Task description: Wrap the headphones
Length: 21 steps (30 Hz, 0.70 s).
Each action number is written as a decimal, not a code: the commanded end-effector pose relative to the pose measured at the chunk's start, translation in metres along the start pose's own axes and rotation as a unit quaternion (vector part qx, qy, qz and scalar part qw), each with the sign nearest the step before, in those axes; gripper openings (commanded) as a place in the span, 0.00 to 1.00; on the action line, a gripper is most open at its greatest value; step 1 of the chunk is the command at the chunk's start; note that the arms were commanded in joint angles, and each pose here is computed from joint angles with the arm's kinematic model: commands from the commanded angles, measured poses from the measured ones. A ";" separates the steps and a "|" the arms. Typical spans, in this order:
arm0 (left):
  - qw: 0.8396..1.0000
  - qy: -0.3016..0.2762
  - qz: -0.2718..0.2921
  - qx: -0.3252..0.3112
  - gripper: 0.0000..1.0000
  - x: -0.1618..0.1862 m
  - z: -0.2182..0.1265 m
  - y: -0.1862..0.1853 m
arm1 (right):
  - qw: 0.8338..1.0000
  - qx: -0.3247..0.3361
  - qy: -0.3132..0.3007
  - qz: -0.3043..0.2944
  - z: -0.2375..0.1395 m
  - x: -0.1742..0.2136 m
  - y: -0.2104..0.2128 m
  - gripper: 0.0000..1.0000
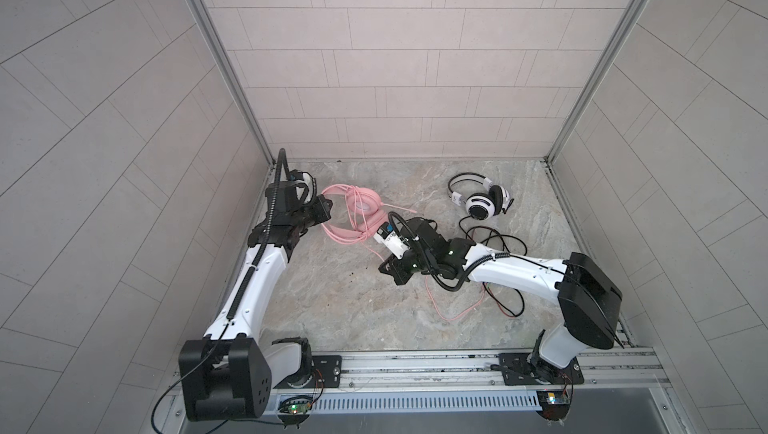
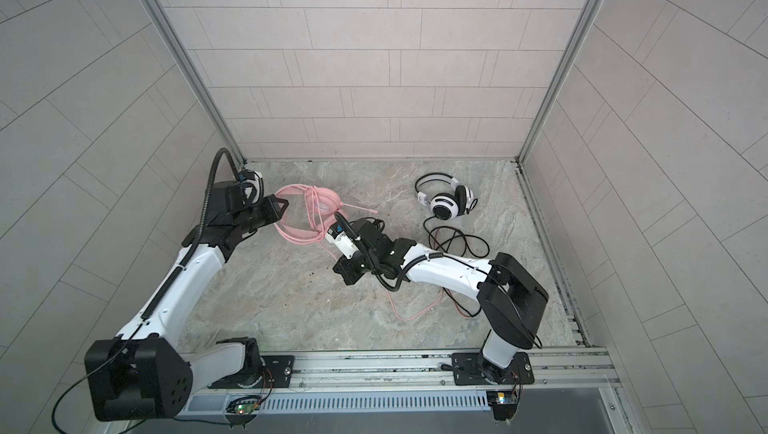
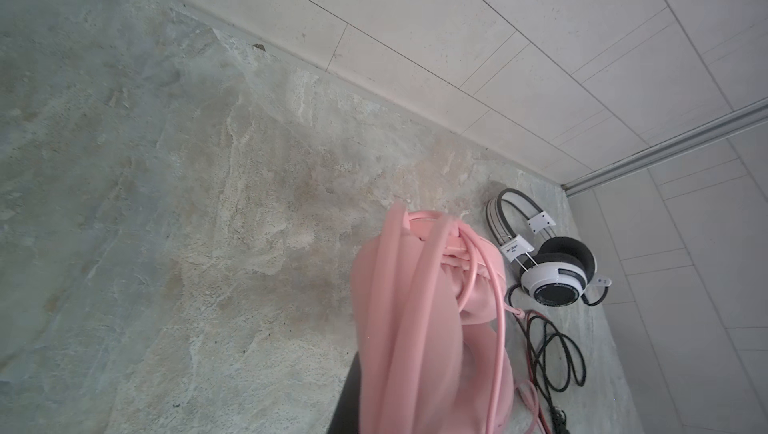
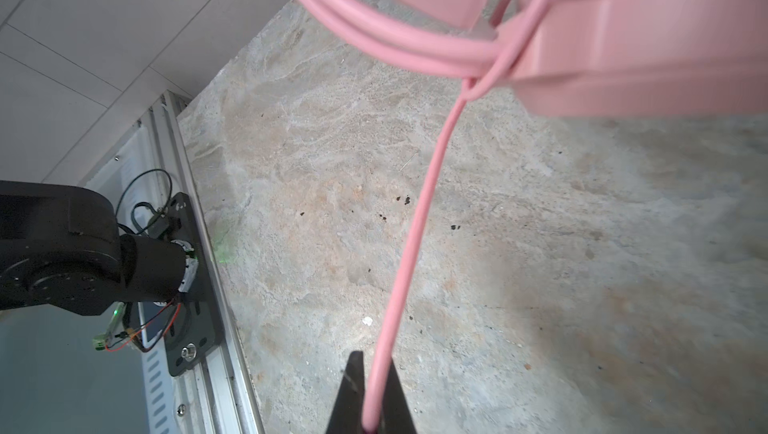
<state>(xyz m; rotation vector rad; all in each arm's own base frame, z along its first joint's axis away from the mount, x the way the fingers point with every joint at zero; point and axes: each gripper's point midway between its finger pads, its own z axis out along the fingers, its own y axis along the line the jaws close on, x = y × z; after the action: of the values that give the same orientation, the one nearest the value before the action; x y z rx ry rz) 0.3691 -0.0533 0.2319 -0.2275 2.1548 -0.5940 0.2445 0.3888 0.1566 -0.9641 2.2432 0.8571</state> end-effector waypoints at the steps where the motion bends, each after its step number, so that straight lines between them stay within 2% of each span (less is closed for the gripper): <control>1: 0.997 -0.041 0.068 0.001 0.00 -0.025 -0.015 -0.023 | 0.997 0.056 -0.003 -0.060 -0.033 -0.018 -0.008 0.04; 10: 0.989 0.046 0.119 0.079 0.00 0.011 0.013 -0.068 | 0.975 0.180 -0.009 -0.126 -0.078 -0.055 -0.045 0.05; 13: 0.978 0.078 0.145 0.131 0.00 0.027 0.016 -0.093 | 0.957 0.249 -0.011 -0.149 -0.096 -0.067 -0.063 0.03; 16: 0.970 0.106 0.165 0.143 0.00 0.041 0.018 -0.105 | 0.936 0.312 -0.034 -0.161 -0.116 -0.078 -0.078 0.02; 21: 0.960 0.117 0.187 0.171 0.00 0.052 0.015 -0.122 | 0.906 0.382 -0.066 -0.170 -0.143 -0.091 -0.092 0.03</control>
<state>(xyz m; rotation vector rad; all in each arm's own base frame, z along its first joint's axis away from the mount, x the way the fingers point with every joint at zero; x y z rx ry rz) 0.3524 -0.1707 0.2325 0.3349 2.2405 -0.7490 0.3156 0.3009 0.2325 -0.9804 2.0595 0.0402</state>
